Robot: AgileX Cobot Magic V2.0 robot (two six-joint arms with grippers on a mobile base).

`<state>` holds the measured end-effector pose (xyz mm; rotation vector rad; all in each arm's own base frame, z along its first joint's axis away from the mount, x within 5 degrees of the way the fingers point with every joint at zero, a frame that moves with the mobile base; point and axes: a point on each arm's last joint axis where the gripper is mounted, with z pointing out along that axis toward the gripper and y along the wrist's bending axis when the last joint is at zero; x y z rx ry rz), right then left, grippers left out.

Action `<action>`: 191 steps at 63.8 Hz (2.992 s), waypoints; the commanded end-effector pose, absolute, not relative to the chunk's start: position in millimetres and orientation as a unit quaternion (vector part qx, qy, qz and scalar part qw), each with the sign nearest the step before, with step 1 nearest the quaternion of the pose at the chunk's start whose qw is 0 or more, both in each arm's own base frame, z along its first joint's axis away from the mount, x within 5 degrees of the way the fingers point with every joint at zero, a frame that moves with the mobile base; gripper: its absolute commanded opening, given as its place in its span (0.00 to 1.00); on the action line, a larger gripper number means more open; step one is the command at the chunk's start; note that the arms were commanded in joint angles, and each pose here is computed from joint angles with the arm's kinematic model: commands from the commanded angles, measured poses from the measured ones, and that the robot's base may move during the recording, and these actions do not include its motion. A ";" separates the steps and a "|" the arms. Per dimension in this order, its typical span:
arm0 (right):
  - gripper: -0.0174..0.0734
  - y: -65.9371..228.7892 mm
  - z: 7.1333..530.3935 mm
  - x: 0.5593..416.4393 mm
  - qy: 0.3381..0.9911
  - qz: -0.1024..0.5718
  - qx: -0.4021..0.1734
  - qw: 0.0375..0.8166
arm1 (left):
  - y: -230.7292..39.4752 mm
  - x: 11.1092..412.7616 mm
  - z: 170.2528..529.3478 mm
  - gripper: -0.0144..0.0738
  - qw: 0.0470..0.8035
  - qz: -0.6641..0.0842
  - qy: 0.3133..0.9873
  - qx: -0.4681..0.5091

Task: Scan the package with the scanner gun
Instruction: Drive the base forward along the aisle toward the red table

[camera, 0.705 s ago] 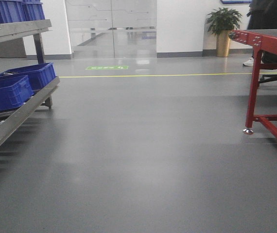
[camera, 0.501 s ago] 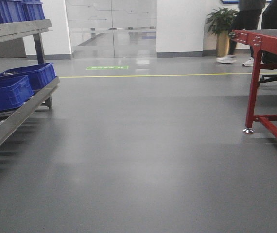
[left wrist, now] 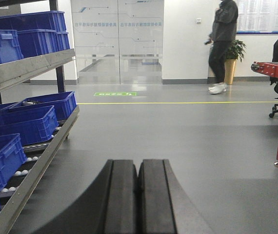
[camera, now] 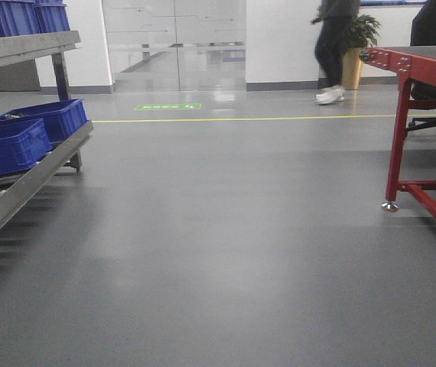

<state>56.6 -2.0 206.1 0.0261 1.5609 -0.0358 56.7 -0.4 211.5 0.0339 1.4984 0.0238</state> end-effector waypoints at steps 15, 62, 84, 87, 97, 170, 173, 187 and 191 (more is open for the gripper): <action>0.01 -2.3 207.9 56.4 0.697 -0.016 0.015 0.717 | -0.3 56.0 214.2 0.04 0.741 0.010 0.671 0.013; 0.01 -2.3 207.9 56.4 0.697 -0.016 0.015 0.717 | -0.3 56.0 214.2 0.04 0.741 0.010 0.671 0.013; 0.01 -2.3 207.9 56.4 0.697 -0.016 0.015 0.717 | -0.3 56.0 214.2 0.04 0.741 0.010 0.671 0.013; 0.01 -2.3 207.9 56.4 0.697 -0.016 0.015 0.717 | -0.3 56.0 214.2 0.04 0.741 0.010 0.671 0.013; 0.01 -2.3 207.9 56.4 0.697 -0.016 0.015 0.717 | -0.3 56.0 214.2 0.04 0.741 0.010 0.671 0.013; 0.01 -2.3 207.9 56.4 0.697 -0.016 0.015 0.717 | -0.3 56.0 214.2 0.04 0.741 0.010 0.671 0.013; 0.01 -2.3 207.9 56.4 0.697 -0.016 0.015 0.717 | -0.3 56.0 214.2 0.04 0.741 0.010 0.671 0.013; 0.01 -2.3 207.9 56.4 0.697 -0.016 0.015 0.717 | -0.3 56.0 214.2 0.04 0.741 0.010 0.671 0.013; 0.01 -2.3 207.9 56.4 0.697 -0.016 0.015 0.717 | -0.3 56.0 214.2 0.04 0.741 0.010 0.671 0.013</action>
